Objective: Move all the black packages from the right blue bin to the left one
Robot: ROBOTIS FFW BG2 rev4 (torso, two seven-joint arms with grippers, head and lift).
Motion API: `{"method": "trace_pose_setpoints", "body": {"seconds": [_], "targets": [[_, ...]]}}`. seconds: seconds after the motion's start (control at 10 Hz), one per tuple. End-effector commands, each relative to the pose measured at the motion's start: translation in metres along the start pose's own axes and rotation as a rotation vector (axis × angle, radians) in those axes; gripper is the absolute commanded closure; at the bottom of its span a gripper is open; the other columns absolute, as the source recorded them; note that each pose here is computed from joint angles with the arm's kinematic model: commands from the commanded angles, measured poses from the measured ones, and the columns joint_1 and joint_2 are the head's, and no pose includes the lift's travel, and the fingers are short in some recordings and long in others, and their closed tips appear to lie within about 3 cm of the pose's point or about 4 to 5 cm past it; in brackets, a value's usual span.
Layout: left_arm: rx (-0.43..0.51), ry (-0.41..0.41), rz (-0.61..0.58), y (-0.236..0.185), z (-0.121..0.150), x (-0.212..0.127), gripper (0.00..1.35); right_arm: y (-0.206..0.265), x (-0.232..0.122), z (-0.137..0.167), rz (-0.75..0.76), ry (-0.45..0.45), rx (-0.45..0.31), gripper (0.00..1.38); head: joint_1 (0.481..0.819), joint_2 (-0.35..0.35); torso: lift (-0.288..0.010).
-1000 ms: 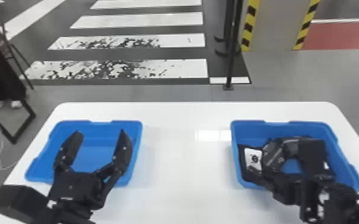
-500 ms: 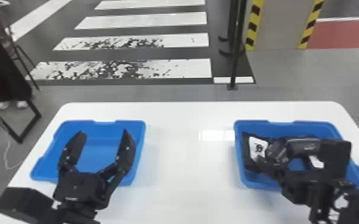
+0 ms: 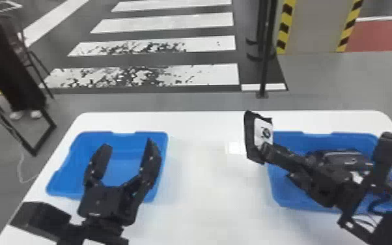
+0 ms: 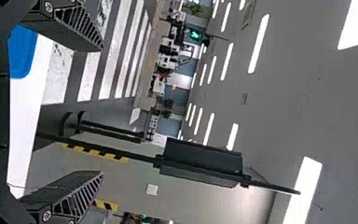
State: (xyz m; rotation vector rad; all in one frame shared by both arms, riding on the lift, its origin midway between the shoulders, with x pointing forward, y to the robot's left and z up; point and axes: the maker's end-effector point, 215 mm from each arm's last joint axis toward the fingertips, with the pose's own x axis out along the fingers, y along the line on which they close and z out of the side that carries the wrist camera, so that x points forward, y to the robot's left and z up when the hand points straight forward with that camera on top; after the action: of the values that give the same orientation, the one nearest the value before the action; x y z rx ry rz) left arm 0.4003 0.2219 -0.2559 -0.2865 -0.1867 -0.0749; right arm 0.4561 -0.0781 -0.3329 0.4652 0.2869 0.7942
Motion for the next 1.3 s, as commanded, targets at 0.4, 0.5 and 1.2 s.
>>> {"method": "trace_pose_setpoints", "body": {"seconds": [0.4, 0.5, 1.2], "targets": [[-0.231, 0.128, -0.255, -0.094, -0.033, 0.020, 0.11, 0.107, 0.046, -0.032, 0.270, 0.039, 0.124, 1.14, 0.695, 0.204, -0.132], [-0.188, 0.138, -0.254, -0.091, -0.037, 0.021, 0.11, 0.113, 0.049, -0.034, 0.283, 0.045, 0.130, 1.14, 0.695, 0.203, -0.132], [-0.092, 0.270, -0.169, -0.075, -0.060, 0.009, 1.22, 0.129, 0.057, -0.048, 0.321, 0.077, 0.168, 1.14, 0.695, 0.261, -0.132]]}}
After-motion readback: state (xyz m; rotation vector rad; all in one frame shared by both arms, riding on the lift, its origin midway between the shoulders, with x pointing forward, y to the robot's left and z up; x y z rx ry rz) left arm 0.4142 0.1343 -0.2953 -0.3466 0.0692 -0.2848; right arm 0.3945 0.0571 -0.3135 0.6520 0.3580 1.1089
